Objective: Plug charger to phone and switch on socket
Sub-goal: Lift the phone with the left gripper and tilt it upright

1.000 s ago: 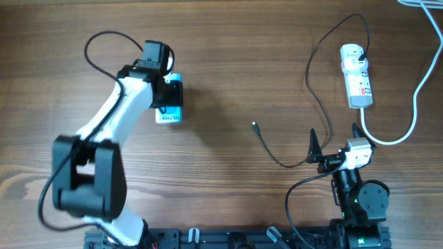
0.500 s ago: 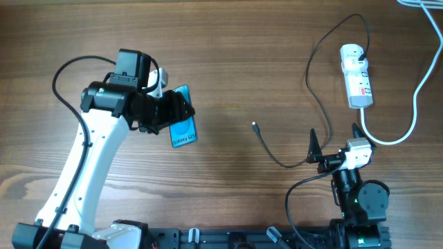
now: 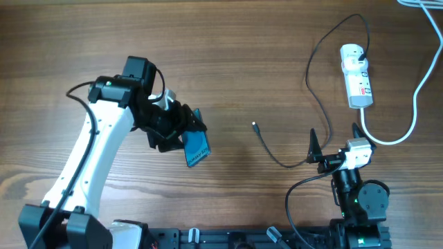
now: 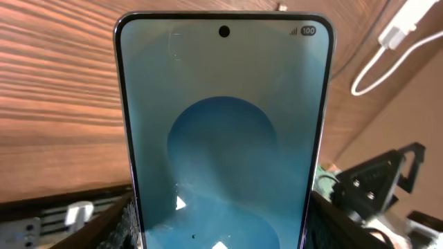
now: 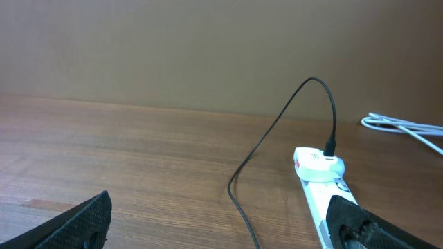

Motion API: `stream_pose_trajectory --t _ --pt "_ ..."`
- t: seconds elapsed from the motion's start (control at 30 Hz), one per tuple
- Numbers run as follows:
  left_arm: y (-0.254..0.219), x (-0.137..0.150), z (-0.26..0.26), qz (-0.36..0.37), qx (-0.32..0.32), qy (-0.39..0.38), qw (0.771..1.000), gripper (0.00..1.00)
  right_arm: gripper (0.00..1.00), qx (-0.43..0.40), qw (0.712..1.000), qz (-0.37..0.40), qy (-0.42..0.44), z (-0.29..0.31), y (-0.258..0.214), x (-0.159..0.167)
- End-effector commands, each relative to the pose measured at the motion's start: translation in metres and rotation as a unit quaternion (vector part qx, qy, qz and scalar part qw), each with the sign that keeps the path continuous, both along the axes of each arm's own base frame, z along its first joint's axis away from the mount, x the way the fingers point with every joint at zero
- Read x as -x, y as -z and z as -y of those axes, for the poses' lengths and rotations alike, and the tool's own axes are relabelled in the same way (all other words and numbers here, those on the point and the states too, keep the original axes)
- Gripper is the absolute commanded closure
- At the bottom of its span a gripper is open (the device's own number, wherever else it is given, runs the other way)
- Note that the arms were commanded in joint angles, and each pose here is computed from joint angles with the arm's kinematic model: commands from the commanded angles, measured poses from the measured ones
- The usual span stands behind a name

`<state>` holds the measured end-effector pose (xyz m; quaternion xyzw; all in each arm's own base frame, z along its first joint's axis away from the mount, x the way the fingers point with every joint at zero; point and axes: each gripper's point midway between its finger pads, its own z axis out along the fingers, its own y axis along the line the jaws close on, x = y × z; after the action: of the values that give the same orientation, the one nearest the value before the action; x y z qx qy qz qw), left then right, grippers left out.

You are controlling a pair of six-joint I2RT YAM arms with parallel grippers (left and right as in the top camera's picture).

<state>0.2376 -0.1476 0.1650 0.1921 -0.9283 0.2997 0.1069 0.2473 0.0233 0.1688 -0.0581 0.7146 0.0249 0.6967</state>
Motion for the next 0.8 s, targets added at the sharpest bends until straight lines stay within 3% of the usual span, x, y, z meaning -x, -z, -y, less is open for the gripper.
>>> stream_pose_trajectory --t 0.0,0.13,0.5,0.67,0.77 --pt "-0.015 0.018 0.012 -0.047 0.052 -0.001 0.998 0.61 0.0 0.002 1.0 0.002 0.004 0.001 -0.001 0.0" --pt "-0.016 0.03 0.01 -0.071 0.049 0.006 0.996 0.61 0.0 0.002 1.0 0.002 0.004 0.001 -0.001 0.0" --pt "-0.016 0.03 0.01 -0.07 0.048 0.006 0.996 0.61 0.0 0.002 1.0 0.002 0.004 0.001 -0.001 0.0" --pt "-0.014 0.002 0.014 0.0 0.055 0.01 0.998 0.6 0.0 0.002 1.0 0.002 0.004 0.001 -0.001 0.0" --pt "-0.006 -0.02 0.006 0.056 0.022 0.009 0.998 0.58 0.0 0.002 1.0 0.002 0.004 0.001 -0.001 0.0"
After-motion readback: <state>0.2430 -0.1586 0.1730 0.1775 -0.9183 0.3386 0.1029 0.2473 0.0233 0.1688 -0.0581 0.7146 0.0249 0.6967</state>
